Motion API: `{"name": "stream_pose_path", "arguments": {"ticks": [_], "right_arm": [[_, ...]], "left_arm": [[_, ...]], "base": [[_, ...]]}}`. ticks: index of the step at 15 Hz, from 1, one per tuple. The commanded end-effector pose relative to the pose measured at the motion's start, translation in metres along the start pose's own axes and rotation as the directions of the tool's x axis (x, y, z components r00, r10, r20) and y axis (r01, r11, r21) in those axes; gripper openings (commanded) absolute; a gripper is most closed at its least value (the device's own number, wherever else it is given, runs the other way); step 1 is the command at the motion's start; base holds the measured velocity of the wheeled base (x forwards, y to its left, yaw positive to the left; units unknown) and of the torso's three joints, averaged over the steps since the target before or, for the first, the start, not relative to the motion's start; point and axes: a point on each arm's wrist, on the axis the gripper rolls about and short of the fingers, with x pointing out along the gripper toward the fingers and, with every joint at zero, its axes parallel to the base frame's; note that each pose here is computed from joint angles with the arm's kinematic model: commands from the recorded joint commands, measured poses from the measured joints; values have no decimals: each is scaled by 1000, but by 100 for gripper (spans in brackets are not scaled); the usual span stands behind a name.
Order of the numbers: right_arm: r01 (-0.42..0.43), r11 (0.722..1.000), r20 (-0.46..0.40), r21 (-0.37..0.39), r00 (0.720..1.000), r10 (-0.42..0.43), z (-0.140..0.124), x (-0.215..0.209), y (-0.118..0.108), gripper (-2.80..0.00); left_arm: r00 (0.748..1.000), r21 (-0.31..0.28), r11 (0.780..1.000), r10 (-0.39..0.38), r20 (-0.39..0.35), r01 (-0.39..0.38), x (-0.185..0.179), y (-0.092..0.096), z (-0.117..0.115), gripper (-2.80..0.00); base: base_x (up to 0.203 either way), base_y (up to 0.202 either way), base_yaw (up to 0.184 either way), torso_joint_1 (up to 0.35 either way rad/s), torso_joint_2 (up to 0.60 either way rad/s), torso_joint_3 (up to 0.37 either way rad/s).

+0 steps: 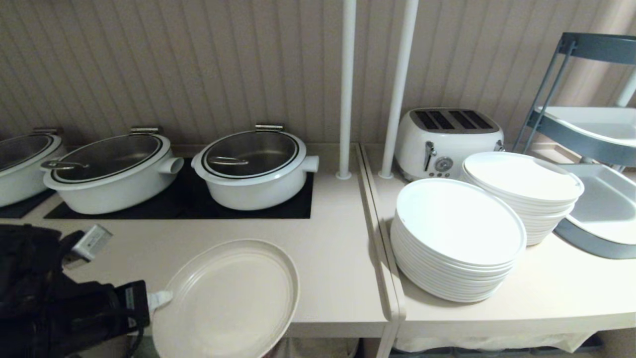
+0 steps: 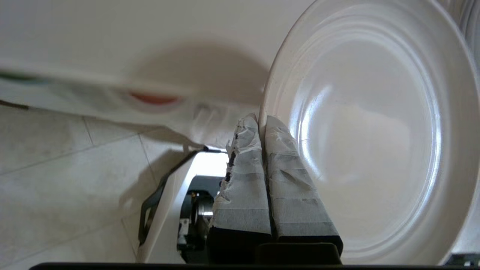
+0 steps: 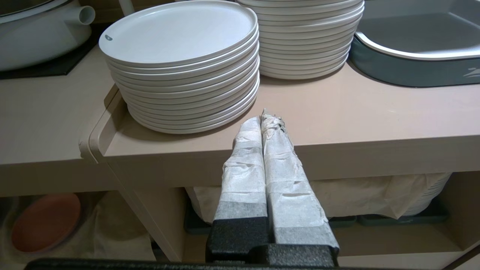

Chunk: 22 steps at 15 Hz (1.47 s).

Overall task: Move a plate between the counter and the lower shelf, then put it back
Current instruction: Put the plate

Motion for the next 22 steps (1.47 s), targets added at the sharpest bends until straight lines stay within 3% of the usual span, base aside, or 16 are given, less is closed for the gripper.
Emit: {"name": "stream_pose_path", "arguments": {"ticks": [1, 6, 14, 22], "right_arm": [[0, 1000, -1, 1, 1000, 0, 0, 0, 0, -280], [0, 1000, -1, 1, 1000, 0, 0, 0, 0, -280], [0, 1000, -1, 0, 1000, 0, 0, 0, 0, -280], [0, 1000, -1, 1, 1000, 0, 0, 0, 0, -280]], "left_arm": [[999, -6, 1000, 22, -40, -22, 21, -4, 12, -280], [1000, -7, 1000, 15, -20, -15, 67, -7, 26, -280], [1000, -7, 1000, 19, 2, -19, 153, 3, 25, -280], [1000, -16, 999, 28, -13, -28, 185, 5, 27, -280]], "base": [[0, 0, 0, 0, 0, 0], [0, 0, 0, 0, 0, 0], [0, 0, 0, 0, 0, 0], [0, 0, 0, 0, 0, 0]]}}
